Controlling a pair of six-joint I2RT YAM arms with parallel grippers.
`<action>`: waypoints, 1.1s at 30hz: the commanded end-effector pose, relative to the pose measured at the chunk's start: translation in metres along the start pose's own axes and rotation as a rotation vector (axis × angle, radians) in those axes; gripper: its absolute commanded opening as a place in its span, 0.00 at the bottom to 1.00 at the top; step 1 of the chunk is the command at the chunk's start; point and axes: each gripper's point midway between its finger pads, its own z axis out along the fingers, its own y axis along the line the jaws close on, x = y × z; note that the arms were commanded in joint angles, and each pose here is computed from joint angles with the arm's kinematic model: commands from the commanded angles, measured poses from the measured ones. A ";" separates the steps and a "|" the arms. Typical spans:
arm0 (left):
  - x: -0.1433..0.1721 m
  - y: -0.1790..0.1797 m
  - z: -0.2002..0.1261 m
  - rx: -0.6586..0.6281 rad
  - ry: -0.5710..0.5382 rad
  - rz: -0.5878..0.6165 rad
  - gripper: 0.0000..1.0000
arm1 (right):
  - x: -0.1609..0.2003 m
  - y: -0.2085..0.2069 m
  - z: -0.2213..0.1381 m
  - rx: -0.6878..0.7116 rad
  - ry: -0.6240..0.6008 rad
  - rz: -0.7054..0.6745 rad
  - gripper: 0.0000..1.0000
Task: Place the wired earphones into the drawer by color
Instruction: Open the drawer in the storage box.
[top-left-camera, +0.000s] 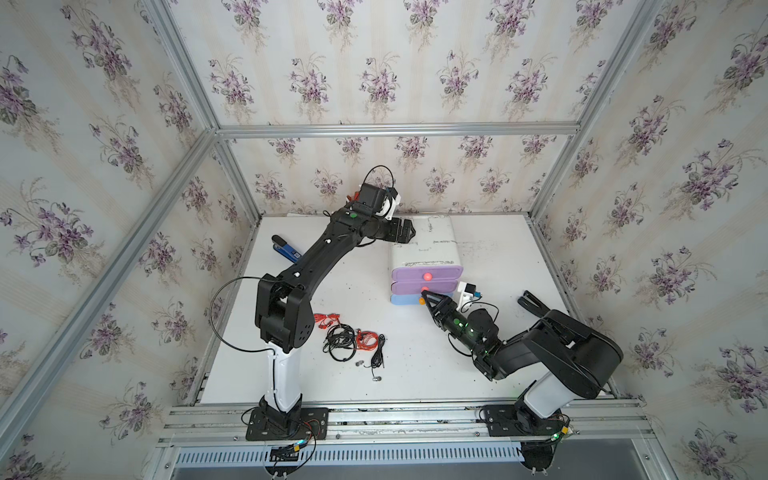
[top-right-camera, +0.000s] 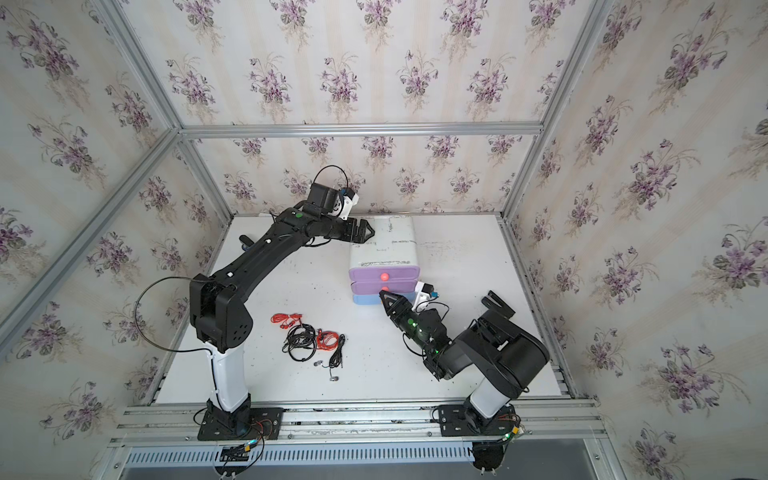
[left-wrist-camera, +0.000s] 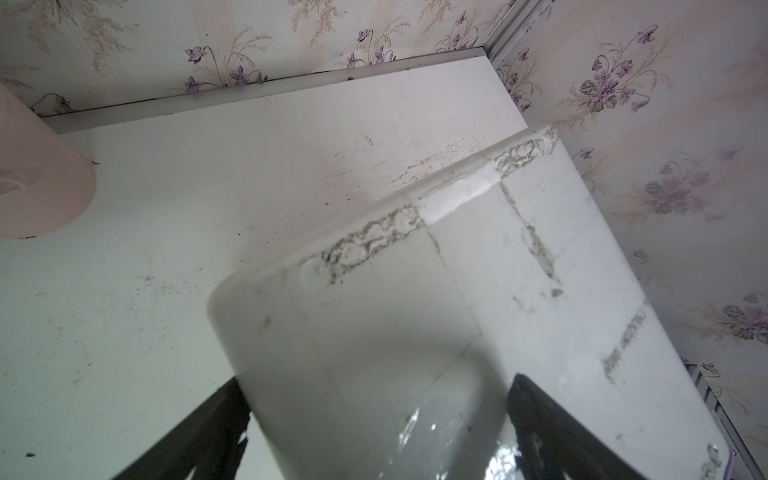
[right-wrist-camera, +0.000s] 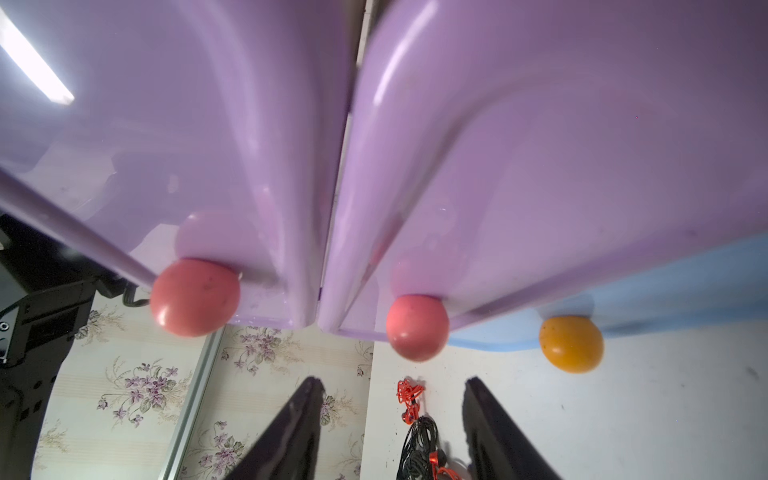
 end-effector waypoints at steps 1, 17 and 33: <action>0.013 0.001 0.003 0.006 0.047 0.011 0.97 | -0.008 0.012 0.004 -0.047 -0.032 -0.008 0.57; 0.014 0.006 0.003 0.000 0.046 -0.001 0.97 | -0.013 0.000 0.018 -0.012 -0.057 0.005 0.51; 0.018 0.012 0.005 0.000 0.054 -0.013 0.97 | -0.016 -0.004 0.019 0.003 -0.078 0.028 0.23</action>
